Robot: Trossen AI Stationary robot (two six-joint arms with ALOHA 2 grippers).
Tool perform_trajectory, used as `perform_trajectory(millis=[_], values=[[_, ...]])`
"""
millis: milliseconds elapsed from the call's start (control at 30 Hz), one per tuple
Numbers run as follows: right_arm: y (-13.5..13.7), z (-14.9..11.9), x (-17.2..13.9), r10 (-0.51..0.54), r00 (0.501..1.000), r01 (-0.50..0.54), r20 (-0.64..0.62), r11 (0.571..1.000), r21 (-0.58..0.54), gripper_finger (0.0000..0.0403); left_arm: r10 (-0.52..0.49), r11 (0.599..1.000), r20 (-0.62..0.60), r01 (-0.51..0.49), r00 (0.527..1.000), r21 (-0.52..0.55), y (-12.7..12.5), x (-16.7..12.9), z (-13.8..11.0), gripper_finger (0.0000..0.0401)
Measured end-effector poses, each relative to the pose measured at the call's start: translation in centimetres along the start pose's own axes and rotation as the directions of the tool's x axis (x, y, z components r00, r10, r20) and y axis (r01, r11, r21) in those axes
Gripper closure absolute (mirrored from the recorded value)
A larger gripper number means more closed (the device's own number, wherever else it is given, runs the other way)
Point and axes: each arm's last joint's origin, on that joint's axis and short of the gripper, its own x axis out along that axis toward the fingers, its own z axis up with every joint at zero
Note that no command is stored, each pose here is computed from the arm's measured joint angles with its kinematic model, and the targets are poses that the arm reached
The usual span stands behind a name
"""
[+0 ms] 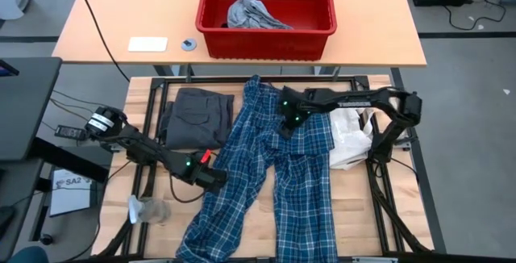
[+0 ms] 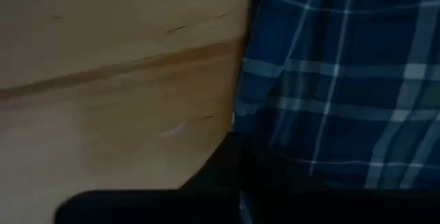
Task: Fold Laundry from Bin
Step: Fold the plaid pants
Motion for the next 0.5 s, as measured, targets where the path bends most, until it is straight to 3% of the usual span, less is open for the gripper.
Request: perform_trajectory(millis=[100,233,500], values=[[-0.3,0.7,1.9,0.029,0.999,-0.03,0.015,0.997,0.072,0.0314,-0.009,1.0,-0.004,0.009,1.0,0.019,0.4,-0.9,-0.3,0.0394],[-0.4,3.1,2.3,0.061,0.995,-0.072,0.083,0.987,0.14,0.0316,-0.09,0.996,0.004,0.09,0.996,0.012,0.8,-3.0,-0.8,0.0398],[-1.3,10.6,0.8,0.026,0.96,-0.095,0.28,0.967,0.238,0.0248,-0.171,0.985,0.03,0.169,0.985,0.043,1.5,-5.0,-1.4,0.0399]])
